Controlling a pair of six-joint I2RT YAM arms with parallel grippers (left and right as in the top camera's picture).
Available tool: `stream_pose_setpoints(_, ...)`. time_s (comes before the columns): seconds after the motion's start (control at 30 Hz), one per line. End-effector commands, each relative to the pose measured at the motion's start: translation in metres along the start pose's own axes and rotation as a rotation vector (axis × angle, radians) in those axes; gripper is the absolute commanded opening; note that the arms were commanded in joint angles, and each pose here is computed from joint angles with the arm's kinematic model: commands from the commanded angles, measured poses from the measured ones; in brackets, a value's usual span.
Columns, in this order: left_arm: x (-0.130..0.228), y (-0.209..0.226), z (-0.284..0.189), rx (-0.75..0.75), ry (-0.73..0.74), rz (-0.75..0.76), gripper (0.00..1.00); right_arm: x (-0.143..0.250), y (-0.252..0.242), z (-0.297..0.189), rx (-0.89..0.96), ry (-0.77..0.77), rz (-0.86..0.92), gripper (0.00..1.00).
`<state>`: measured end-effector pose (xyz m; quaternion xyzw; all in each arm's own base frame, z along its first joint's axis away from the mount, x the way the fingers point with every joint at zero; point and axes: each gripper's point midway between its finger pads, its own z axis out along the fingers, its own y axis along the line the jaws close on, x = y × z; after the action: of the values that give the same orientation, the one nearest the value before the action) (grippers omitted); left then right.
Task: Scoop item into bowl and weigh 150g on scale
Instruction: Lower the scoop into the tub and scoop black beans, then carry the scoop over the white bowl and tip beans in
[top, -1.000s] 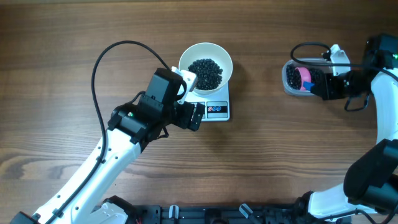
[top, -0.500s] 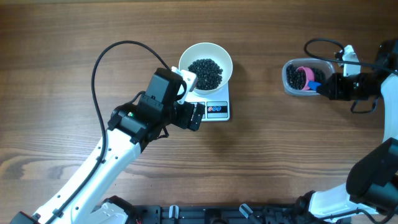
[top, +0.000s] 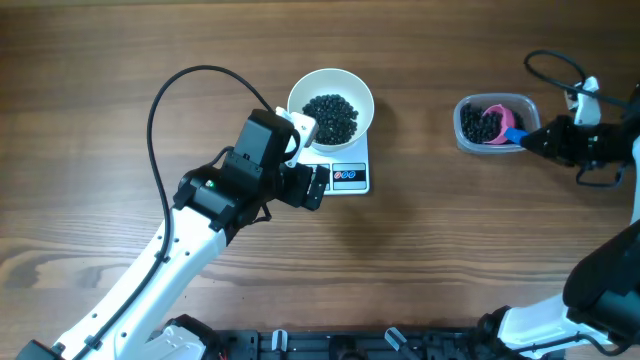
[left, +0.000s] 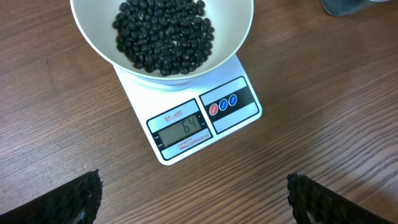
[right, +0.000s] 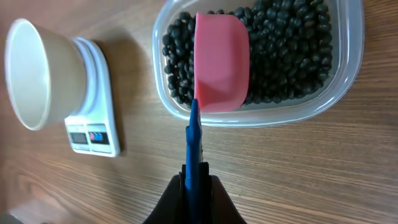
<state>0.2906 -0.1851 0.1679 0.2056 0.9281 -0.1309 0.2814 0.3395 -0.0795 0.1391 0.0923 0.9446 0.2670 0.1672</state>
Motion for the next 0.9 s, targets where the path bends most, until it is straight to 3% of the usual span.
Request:
stream_pose_setpoints(0.0,0.003,0.002,0.003,-0.013,0.009,-0.009,1.00,-0.008,0.005,-0.009,-0.114,-0.060,0.110,0.04)
stream_pose_setpoints(0.17,0.003,0.002,0.003,-0.013,0.009,-0.009,1.00,-0.016,0.001,-0.028,-0.203,-0.141,0.162,0.04)
stream_pose_setpoints(0.5,0.003,0.002,0.003,-0.013,0.009,-0.009,1.00,-0.032,0.040,-0.046,-0.467,-0.229,0.154,0.04)
stream_pose_setpoints(0.87,0.003,0.002,0.003,-0.013,0.009,-0.009,1.00,-0.031,0.205,0.023,-0.724,-0.024,-0.160,0.04)
